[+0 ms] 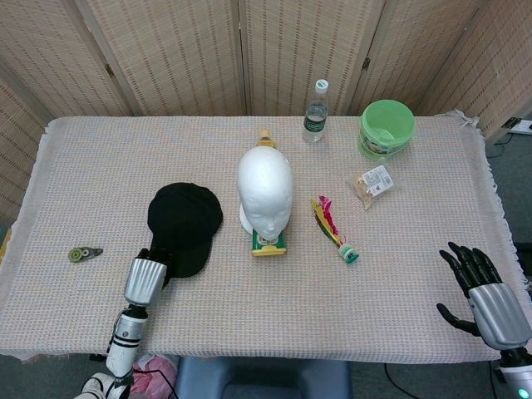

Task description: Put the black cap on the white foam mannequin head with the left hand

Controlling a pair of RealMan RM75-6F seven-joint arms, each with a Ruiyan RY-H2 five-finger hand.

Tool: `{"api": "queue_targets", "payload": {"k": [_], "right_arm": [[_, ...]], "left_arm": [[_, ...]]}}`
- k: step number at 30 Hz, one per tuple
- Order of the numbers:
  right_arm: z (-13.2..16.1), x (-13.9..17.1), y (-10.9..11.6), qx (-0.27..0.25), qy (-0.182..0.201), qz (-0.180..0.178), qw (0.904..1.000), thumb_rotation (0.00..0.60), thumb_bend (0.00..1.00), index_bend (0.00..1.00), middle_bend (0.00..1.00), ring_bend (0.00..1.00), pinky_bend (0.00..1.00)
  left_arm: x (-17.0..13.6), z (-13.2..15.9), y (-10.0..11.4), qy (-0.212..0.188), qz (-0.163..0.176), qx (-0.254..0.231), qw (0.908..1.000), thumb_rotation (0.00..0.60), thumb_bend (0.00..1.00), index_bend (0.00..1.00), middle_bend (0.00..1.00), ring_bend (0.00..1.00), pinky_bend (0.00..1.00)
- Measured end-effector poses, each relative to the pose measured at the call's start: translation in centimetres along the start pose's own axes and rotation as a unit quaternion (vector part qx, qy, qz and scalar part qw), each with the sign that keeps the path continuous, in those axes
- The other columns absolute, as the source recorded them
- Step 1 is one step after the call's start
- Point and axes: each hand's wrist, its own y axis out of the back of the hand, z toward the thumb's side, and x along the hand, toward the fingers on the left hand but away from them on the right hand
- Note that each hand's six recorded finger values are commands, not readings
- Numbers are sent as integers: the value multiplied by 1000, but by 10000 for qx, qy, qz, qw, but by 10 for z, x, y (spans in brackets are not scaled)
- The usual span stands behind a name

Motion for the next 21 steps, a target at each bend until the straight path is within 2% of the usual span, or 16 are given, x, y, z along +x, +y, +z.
{"api": "queue_targets", "payload": {"k": [10, 21], "right_arm": [[2, 0, -3, 14, 26, 48, 10000, 600, 186, 0, 0, 0, 0], [2, 0, -2, -2, 32, 45, 10000, 600, 186, 0, 0, 0, 0]], "left_arm": [[6, -9, 33, -48, 934, 193, 9954, 600, 549, 701, 749, 505, 663], [15, -23, 58, -124, 1481, 542, 9874, 600, 549, 704, 751, 506, 664]]}}
